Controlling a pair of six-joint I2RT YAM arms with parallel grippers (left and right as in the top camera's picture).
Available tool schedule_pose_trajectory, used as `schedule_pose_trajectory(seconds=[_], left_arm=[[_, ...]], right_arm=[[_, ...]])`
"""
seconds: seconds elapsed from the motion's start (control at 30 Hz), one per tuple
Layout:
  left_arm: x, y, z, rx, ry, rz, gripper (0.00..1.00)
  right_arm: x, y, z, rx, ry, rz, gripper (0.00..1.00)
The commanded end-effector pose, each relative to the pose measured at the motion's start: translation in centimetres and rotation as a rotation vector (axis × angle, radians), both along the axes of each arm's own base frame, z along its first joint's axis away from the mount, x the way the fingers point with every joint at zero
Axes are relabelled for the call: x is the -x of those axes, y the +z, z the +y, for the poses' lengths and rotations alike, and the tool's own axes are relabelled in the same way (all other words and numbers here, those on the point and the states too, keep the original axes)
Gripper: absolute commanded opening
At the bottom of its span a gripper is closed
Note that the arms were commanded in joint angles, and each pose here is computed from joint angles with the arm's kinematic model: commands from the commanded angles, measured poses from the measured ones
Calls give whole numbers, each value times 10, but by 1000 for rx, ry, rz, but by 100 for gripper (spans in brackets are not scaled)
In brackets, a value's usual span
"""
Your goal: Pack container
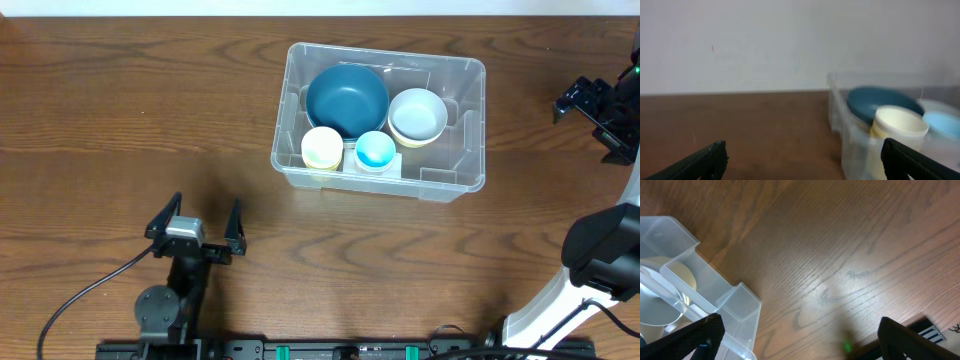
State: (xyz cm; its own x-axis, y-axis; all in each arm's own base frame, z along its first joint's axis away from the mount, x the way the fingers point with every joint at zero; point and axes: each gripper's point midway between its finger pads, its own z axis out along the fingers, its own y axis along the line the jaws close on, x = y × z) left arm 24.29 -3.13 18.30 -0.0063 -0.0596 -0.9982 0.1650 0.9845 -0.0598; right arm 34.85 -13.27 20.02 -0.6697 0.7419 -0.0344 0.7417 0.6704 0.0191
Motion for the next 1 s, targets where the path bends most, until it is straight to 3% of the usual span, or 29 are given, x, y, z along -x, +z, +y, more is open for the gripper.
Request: schedule_pose_trajectory(seconds=[0.0, 0.17, 0.97], left_arm=[[-1, -18, 2, -29, 3, 36, 98], [1, -42, 4, -45, 10, 133, 98], [0, -42, 5, -44, 15, 135, 98]], right_arm=[[1, 3, -1, 6, -20, -5, 99], [1, 3, -1, 6, -20, -5, 99], [1, 3, -1, 6, -20, -5, 99]])
